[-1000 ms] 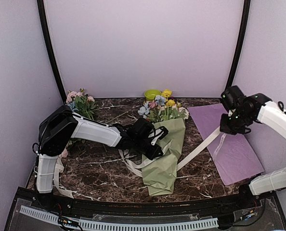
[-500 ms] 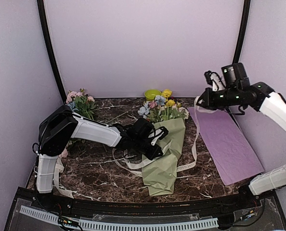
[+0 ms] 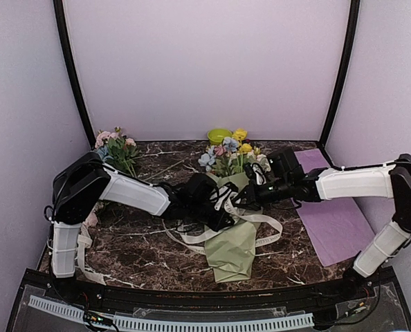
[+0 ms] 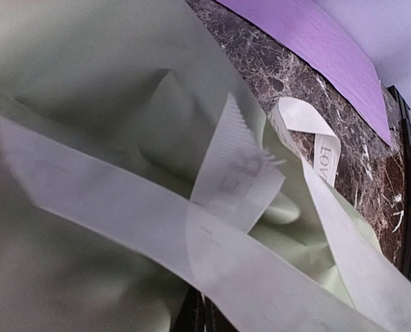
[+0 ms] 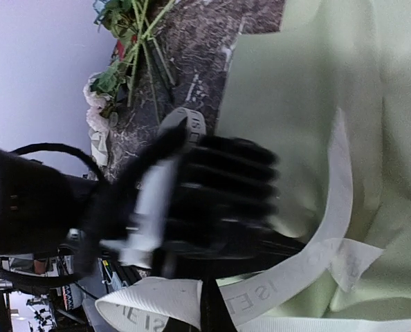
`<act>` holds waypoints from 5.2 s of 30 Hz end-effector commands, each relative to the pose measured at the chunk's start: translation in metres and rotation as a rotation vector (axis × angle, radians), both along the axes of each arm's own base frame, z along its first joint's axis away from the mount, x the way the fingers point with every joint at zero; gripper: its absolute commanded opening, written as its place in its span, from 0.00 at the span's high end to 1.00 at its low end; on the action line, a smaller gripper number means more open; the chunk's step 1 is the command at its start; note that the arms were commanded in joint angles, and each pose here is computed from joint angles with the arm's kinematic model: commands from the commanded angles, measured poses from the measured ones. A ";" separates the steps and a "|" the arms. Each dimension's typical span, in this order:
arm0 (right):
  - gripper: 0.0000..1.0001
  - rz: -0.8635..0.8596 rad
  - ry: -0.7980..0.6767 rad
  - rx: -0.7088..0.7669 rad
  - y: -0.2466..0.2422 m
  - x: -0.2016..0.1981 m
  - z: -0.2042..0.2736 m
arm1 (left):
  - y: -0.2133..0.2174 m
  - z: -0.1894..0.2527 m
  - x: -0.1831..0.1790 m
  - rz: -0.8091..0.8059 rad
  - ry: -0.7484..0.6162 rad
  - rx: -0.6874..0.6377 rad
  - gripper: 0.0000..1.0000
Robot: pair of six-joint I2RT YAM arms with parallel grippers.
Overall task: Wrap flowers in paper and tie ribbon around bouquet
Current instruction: Cross the ribbon over the folded bouquet.
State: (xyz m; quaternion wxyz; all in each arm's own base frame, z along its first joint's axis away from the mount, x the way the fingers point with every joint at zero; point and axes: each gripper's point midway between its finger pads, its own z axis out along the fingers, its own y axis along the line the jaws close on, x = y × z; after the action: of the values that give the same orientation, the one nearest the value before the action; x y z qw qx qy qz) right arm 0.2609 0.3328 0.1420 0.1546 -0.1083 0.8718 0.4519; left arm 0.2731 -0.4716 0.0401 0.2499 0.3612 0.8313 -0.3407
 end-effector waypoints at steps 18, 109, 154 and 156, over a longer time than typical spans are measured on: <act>1.00 -0.014 0.133 -0.104 0.003 0.030 -0.091 | 0.044 0.111 -0.045 -0.072 -0.273 -0.304 1.00; 1.00 0.292 0.103 0.094 0.050 0.009 -0.050 | 0.026 0.099 -0.010 -0.550 -1.042 0.135 0.53; 0.62 0.071 0.061 -0.078 -0.002 0.049 -0.041 | 0.050 0.041 -0.014 -0.437 -0.778 0.218 1.00; 0.58 0.065 0.060 -0.088 -0.006 0.052 -0.040 | 0.051 0.039 -0.015 -0.438 -0.771 0.220 1.00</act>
State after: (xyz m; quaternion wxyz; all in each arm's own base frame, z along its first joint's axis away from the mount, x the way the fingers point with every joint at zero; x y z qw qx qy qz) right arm 0.2782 0.3509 0.0872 0.0527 -0.1582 0.8776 0.4494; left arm 0.2710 -0.4460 0.1149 0.4893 0.6578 0.5576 -0.1307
